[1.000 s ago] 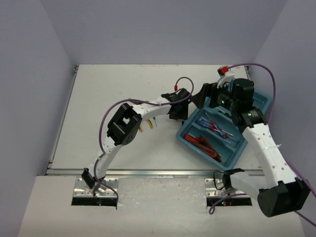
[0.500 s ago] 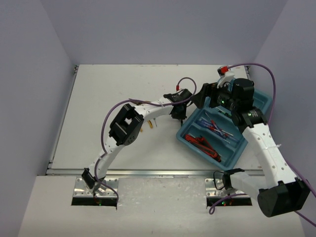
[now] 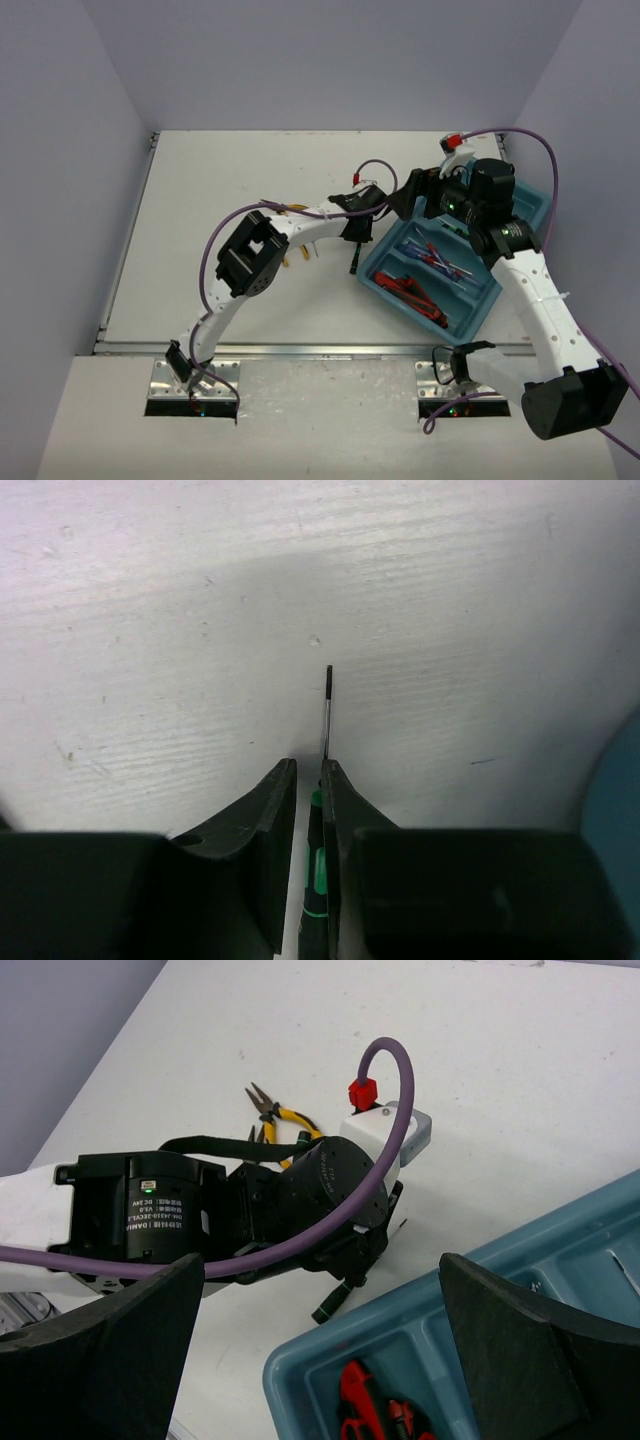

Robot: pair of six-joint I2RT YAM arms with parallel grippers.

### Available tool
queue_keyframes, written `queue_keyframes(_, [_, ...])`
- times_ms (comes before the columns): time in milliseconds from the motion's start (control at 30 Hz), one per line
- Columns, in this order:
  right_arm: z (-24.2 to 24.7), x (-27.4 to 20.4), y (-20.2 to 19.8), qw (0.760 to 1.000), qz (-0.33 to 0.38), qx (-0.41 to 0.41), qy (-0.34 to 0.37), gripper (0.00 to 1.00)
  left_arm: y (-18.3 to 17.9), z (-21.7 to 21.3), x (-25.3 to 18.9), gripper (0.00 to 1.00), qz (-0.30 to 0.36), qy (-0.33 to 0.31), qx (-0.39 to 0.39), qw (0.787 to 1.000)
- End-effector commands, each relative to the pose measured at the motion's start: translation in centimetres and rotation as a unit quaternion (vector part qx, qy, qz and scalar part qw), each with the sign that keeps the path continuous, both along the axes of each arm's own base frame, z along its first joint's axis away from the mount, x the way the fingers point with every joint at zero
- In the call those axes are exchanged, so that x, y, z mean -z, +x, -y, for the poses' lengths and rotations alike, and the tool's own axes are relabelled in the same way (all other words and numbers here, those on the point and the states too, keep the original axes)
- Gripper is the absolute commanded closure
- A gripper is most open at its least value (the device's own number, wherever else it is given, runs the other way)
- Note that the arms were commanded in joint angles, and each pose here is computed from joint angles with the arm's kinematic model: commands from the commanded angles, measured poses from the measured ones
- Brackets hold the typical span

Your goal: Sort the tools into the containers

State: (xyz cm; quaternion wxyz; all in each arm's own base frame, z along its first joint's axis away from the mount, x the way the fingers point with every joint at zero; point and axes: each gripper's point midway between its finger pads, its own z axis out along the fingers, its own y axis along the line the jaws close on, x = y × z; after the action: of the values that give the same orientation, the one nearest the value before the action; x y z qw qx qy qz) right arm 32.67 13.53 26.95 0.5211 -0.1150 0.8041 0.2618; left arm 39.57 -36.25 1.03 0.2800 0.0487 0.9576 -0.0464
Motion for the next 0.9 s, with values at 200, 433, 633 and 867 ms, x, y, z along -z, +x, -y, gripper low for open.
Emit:
queue_keyframes(200, [-0.7,-2.1,0.0,0.999,0.036,-0.019,0.008,0.01,-2.3,-5.5,1.6,0.73,-0.046,0.085,0.007,0.995])
queue_keyframes(433, [-0.9,-2.1,0.0,0.999,0.034,-0.024,0.011,0.01,-3.4,-5.0,0.7,0.71,-0.049,0.062,0.020,0.997])
queue_keyframes(633, [-1.1,-2.1,-0.1,0.999,0.032,-0.030,0.016,0.01,-2.6,-4.7,-2.2,0.71,-0.004,0.019,-0.004,1.000])
queue_keyframes(867, [-1.2,-2.3,-0.3,0.999,0.033,-0.033,0.018,0.01,-2.1,-5.6,-3.5,0.71,0.023,0.018,-0.034,0.999])
